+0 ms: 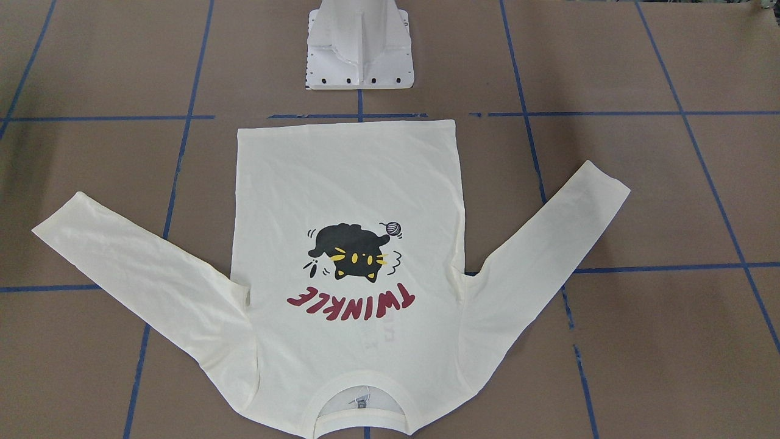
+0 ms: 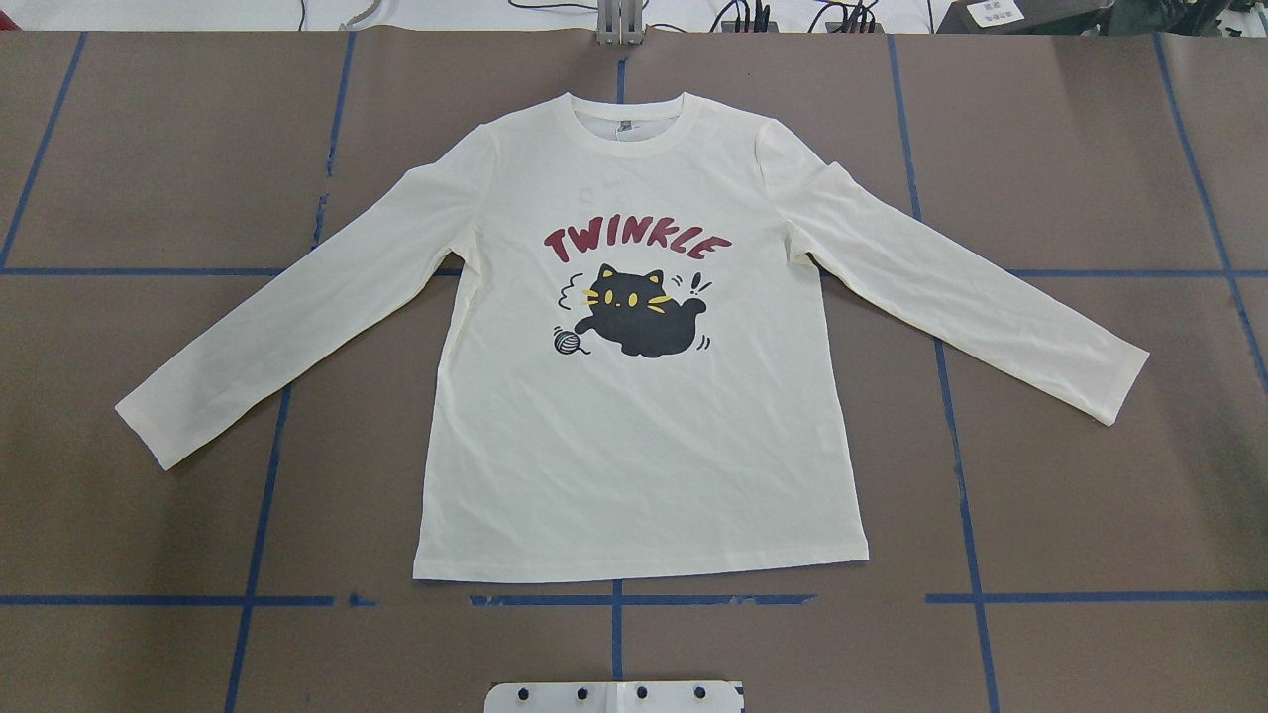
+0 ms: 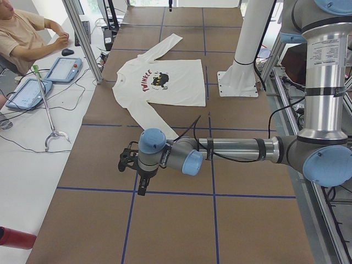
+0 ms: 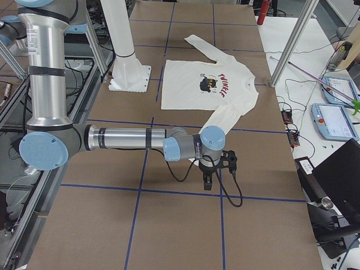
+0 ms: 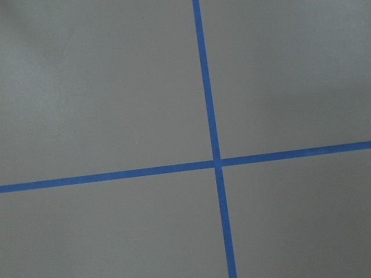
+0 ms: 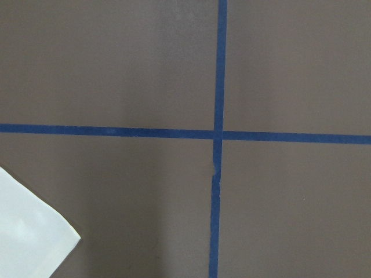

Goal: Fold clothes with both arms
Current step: 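Move the right gripper toward the sleeve nearest it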

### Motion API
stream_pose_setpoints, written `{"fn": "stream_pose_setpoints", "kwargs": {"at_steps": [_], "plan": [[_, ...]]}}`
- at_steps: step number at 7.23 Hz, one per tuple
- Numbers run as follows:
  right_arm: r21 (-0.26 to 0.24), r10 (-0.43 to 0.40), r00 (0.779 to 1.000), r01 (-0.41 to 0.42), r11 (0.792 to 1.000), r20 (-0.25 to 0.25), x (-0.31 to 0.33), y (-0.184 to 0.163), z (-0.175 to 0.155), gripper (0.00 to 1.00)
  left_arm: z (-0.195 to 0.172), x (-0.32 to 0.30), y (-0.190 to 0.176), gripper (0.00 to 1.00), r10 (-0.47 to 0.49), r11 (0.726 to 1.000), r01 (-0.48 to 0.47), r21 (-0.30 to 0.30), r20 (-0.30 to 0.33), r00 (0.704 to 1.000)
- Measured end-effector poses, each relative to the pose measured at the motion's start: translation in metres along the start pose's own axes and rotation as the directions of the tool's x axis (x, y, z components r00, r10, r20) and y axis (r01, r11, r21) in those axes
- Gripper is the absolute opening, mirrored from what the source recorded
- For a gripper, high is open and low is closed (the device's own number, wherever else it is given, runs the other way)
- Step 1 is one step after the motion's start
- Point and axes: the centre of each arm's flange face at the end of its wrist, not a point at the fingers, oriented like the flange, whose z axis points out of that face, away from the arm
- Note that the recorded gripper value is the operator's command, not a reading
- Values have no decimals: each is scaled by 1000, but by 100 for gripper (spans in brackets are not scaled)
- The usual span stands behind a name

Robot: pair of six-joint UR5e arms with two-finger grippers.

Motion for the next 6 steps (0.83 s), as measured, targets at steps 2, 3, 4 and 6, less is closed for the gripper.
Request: {"fn": "stream_pose_setpoints", "kwargs": {"at_steps": [2,3,4,6], "plan": [[22,-26,1000,25,999,11,-5,-3,-1,100,-6,7,2,100,9,1000,-9,8,-19,1000],[34,-57,998,56,998,31,-17,-5,1,100,-2,6,9,100,0,1000,0,-4,-41,999],[38,-88,994,86,996,64,-38,-6,10,100,0,9,16,100,3,1000,-4,-7,-68,998],[15,-69,991,68,998,111,-82,-4,42,98,-3,20,17,100,-4,1000,6,17,-124,992]]}}
